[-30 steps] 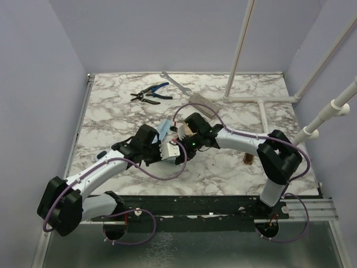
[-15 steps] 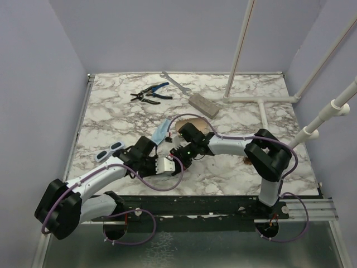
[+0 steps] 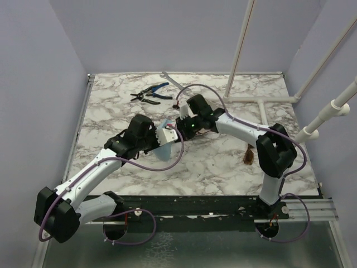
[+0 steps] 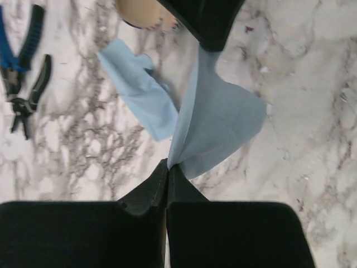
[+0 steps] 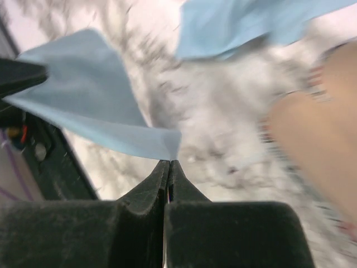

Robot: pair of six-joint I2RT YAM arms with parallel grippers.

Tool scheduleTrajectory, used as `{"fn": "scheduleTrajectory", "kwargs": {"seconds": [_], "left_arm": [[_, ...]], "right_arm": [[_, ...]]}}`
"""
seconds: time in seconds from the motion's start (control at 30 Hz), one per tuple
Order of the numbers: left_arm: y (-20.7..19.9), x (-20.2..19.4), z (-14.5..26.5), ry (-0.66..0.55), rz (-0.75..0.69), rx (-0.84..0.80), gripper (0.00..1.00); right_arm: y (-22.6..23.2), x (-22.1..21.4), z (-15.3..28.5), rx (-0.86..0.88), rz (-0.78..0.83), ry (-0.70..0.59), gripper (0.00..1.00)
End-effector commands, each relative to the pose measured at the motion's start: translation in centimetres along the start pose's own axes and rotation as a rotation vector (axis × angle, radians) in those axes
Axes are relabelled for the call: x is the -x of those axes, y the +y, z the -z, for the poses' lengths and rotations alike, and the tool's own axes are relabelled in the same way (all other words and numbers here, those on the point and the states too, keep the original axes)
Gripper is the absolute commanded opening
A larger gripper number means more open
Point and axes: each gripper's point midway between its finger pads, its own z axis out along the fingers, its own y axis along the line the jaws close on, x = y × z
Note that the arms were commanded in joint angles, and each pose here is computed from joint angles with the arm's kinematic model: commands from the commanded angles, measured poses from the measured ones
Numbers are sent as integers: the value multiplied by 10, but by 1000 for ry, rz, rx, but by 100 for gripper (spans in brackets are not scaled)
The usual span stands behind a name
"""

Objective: Organize the sunglasses
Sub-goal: Adjust the glasses cleaning cloth at the center of the board.

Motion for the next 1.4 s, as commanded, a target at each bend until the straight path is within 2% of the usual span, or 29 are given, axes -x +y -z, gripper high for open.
{"fn": "scheduleTrajectory", "kwargs": {"seconds": [0.0, 0.13, 0.23, 0.4, 0.5, 0.6, 0.73, 0.83, 0.93, 1.03, 1.13, 1.37], "left_arm": [[50, 28, 9, -62, 7, 200, 0], [68, 44, 7, -101, -55, 247, 0], [63, 43, 0, -104, -85, 221, 0], [50, 39, -4, -114, -68, 172, 0], [55, 43, 5, -94, 1, 185, 0], [56, 40, 13, -28, 160, 196, 0], [38, 37, 24, 31, 349, 143, 0], [39, 41, 30, 64, 442, 151, 0], [47, 47, 37, 101, 516, 178, 0], [50, 51, 40, 148, 569, 183, 0], [50, 57, 42, 171, 610, 168, 0], [52, 73, 45, 143, 639, 153, 0]], "right_arm": [[-28, 45, 35, -172, 89, -88, 1], [-37, 75, 52, -266, 197, -121, 0], [-34, 80, 58, -267, 247, -125, 0], [-14, 42, 46, -99, 288, -74, 0], [0, 28, 54, -43, 365, -165, 1], [14, 27, 63, -5, 443, -316, 15], [29, 35, 77, 17, 538, -522, 41], [39, 43, 86, 19, 660, -687, 52], [51, 56, 95, -20, 769, -852, 53], [52, 69, 101, -61, 764, -932, 54], [52, 77, 97, -52, 745, -933, 53], [49, 71, 71, 9, 783, -867, 47]]}}
